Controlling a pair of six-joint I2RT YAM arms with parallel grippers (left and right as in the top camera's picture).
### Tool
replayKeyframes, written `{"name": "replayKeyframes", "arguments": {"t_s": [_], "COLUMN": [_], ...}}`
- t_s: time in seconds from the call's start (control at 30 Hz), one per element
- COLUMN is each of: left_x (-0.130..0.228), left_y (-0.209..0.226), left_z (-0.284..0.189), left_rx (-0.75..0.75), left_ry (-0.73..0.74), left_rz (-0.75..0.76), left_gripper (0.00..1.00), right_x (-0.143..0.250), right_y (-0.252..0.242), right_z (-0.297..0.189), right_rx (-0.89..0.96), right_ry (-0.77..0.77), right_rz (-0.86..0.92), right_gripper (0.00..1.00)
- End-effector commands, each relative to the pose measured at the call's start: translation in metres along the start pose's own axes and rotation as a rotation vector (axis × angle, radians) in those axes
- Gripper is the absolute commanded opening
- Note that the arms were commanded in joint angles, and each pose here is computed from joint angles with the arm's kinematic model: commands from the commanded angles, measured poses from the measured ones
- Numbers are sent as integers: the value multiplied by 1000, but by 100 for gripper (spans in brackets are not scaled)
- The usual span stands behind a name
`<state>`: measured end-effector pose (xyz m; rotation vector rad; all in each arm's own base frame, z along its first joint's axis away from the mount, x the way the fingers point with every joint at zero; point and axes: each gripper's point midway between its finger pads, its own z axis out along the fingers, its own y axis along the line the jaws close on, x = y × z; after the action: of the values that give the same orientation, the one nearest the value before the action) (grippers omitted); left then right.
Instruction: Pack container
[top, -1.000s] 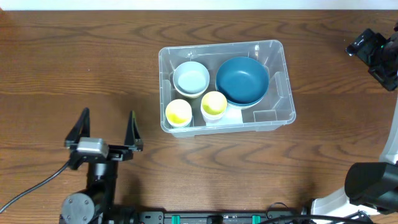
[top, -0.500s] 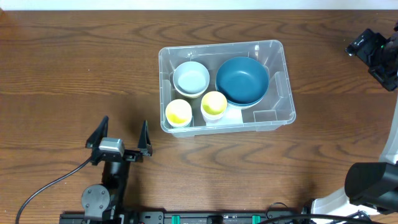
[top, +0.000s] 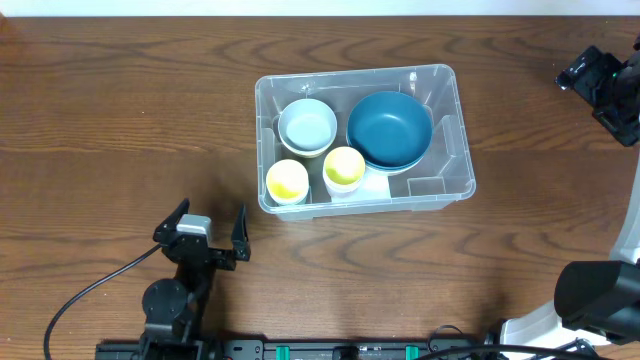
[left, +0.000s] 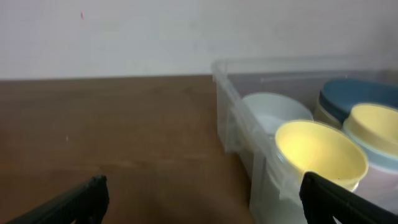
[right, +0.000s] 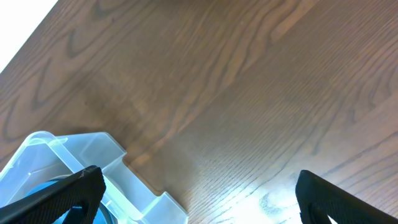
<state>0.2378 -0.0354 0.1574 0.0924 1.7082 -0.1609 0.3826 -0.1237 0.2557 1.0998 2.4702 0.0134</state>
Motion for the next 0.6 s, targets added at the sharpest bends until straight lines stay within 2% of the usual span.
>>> {"name": "replayKeyframes", "arguments": {"t_s": [0.0,0.13,0.57], "left_x": [11,26,27], "left_y": [-2,-2,-2], "left_z": [0,-1,-1], "left_rx": [15,18,17], "left_ry": [41,103,104], "left_rz": [-2,-5,-5], "left_gripper": [98,98,98], "right_x": [-4,-4,-4], "right_y": [-1,-1,-1], "right_z": [-10,-10,-10], "right_rx": [-8,-8,-8], "right_ry": [-27,-27,-27], "right_rz": [13,13,13], "right_gripper": [99,99,99]}}
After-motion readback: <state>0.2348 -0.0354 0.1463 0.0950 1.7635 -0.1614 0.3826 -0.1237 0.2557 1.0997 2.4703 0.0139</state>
